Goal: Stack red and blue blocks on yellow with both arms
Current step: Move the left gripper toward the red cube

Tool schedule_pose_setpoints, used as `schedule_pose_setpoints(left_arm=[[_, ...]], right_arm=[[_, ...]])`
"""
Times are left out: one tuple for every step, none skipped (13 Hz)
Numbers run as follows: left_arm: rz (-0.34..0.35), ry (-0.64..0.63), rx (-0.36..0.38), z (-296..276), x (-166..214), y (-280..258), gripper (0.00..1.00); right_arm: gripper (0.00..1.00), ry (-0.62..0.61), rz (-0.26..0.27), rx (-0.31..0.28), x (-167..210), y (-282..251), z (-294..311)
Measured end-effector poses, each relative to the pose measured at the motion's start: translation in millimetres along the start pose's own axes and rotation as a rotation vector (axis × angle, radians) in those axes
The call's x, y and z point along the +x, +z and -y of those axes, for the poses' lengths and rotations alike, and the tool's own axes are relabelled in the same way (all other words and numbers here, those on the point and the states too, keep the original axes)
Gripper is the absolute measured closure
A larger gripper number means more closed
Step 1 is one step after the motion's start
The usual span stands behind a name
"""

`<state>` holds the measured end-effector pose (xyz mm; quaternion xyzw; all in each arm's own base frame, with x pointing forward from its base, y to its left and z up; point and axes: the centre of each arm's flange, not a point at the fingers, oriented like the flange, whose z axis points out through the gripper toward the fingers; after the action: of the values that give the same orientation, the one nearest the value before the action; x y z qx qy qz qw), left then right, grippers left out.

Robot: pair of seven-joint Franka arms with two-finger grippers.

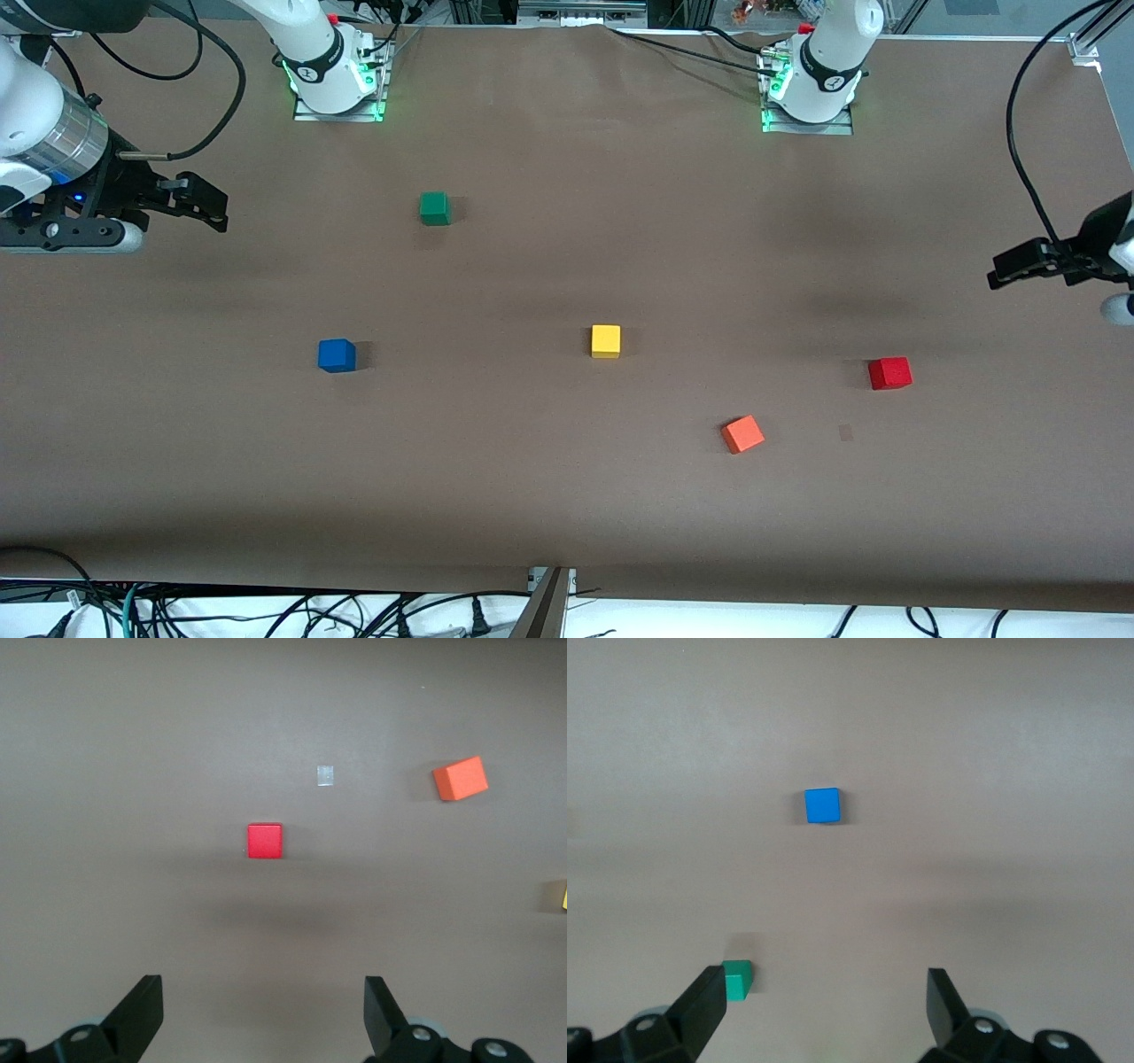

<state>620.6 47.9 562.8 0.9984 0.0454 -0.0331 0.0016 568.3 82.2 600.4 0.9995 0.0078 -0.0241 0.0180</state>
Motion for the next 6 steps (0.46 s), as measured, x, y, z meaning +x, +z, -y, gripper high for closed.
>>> schedule_pose_setpoints(left_arm=[[0.027, -0.004, 0.000, 2, 8, 17, 0.00], [0.058, -0.007, -0.001, 5, 18, 39, 0.00], [0.080, -0.010, -0.002, 6, 28, 62, 0.00], [0.087, -0.010, -0.003, 7, 39, 84, 0.00], [0.088, -0.011, -0.003, 7, 51, 107, 0.00], [0.092, -0.012, -0.004, 8, 59, 130, 0.00]], right_arm=[[0.00, 0.000, 0.000, 0.000, 0, 0, 0], [0.00, 0.000, 0.000, 0.000, 0, 0, 0], [0.00, 0.000, 0.000, 0.000, 0, 0, 0], [0.00, 0.000, 0.000, 0.000, 0, 0, 0], [0.00, 0.000, 0.000, 0.000, 0, 0, 0], [0.00, 0.000, 0.000, 0.000, 0, 0, 0]])
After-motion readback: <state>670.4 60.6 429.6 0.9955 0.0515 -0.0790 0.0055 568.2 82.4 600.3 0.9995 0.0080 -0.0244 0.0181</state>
